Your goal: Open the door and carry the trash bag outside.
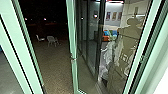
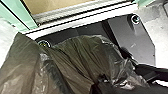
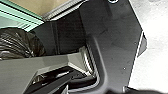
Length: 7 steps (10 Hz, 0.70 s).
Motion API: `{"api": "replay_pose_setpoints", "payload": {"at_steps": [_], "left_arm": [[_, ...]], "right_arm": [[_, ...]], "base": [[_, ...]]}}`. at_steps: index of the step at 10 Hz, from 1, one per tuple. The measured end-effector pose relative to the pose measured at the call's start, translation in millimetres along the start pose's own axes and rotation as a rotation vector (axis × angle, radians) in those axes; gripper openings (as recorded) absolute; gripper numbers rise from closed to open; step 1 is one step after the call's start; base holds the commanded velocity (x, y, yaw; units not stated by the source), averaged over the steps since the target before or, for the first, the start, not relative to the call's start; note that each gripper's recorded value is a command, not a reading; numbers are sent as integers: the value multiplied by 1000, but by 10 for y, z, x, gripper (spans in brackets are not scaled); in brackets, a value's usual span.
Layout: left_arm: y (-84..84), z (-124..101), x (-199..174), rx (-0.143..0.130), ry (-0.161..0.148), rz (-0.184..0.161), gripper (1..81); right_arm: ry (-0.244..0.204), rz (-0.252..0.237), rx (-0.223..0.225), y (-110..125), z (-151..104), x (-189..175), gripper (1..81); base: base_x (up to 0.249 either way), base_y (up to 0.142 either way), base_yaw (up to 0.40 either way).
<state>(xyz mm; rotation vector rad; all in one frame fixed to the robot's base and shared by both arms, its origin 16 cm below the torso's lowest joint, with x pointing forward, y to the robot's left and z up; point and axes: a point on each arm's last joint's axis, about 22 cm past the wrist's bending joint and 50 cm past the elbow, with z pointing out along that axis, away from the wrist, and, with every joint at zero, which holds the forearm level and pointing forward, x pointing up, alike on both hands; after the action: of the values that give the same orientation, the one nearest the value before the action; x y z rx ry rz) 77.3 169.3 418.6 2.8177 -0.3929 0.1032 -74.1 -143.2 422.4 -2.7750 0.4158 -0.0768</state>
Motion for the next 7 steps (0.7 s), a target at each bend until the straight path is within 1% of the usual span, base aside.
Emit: {"api": "replay_pose_setpoints", "payload": {"at_steps": [5,7], "left_arm": [[-4,-1,-2,0,-1,0,10],[0,0,-2,0,-1,0,10]], "right_arm": [[0,0,2,-20,4,1,811],[1,0,-4,17,-1,6,811]], "base": [[0,-90,0],[0,-85,0]]}}
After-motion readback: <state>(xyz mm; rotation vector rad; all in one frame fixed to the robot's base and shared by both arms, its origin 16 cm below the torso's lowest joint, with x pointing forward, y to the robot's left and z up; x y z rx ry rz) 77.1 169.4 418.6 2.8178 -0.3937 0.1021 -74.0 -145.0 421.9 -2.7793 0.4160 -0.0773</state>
